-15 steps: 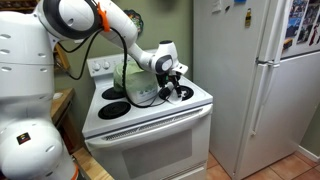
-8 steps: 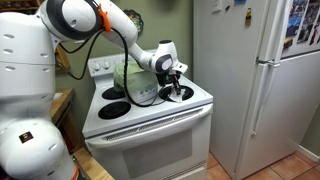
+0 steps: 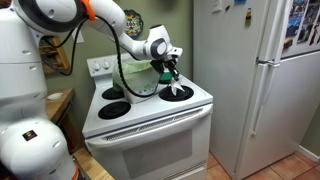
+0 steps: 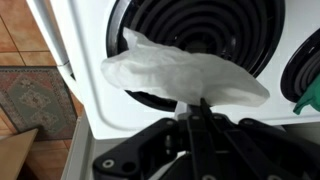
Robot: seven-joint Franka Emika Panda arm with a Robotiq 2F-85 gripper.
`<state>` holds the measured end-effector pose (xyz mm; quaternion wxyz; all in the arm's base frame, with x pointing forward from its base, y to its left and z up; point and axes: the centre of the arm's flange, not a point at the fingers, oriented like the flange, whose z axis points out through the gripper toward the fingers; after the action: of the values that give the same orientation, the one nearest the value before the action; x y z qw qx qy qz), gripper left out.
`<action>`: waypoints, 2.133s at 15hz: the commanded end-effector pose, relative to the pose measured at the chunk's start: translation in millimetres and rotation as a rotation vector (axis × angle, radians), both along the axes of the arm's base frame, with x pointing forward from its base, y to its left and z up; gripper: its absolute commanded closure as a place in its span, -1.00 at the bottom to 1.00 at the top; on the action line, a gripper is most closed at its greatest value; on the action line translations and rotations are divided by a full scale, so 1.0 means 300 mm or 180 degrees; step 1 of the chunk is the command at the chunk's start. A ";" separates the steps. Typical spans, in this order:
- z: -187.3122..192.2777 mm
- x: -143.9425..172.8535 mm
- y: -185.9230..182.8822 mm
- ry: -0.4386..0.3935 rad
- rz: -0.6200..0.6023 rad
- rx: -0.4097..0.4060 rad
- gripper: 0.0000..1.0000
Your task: Open the lid to the bin and place the paper towel into it
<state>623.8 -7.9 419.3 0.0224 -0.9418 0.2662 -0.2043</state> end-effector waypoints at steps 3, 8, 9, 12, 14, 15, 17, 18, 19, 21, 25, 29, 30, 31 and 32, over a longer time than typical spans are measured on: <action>0.324 -0.133 -0.063 -0.0246 0.0191 -0.0295 0.96; 0.561 -0.197 0.012 -0.0478 0.0593 0.0476 0.96; 0.585 -0.212 0.038 -0.0469 0.0682 0.0638 0.97; 0.615 -0.225 0.106 -0.0219 0.0946 0.1074 0.96; 0.594 -0.217 0.149 0.0077 0.1080 0.1276 0.96; 0.575 -0.214 0.175 0.0244 0.1134 0.1354 0.95; 0.529 -0.198 0.228 0.0564 0.1248 0.1520 0.96; 0.505 -0.192 0.253 0.0704 0.1315 0.1604 0.96; 0.479 -0.183 0.286 0.0832 0.1327 0.1615 0.97; 0.432 -0.174 0.344 0.1040 0.1360 0.1593 0.95; 0.319 -0.145 0.422 0.1150 0.1472 0.1213 0.96; 0.252 -0.127 0.483 0.1083 0.1578 0.0879 0.79; 0.239 -0.123 0.494 0.1049 0.1594 0.0768 0.73; 0.237 -0.118 0.497 0.1008 0.1607 0.0688 0.38; 0.240 -0.117 0.498 0.0984 0.1638 0.0622 0.22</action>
<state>586.3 136.9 494.2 0.1517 -0.9875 0.0436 -0.0010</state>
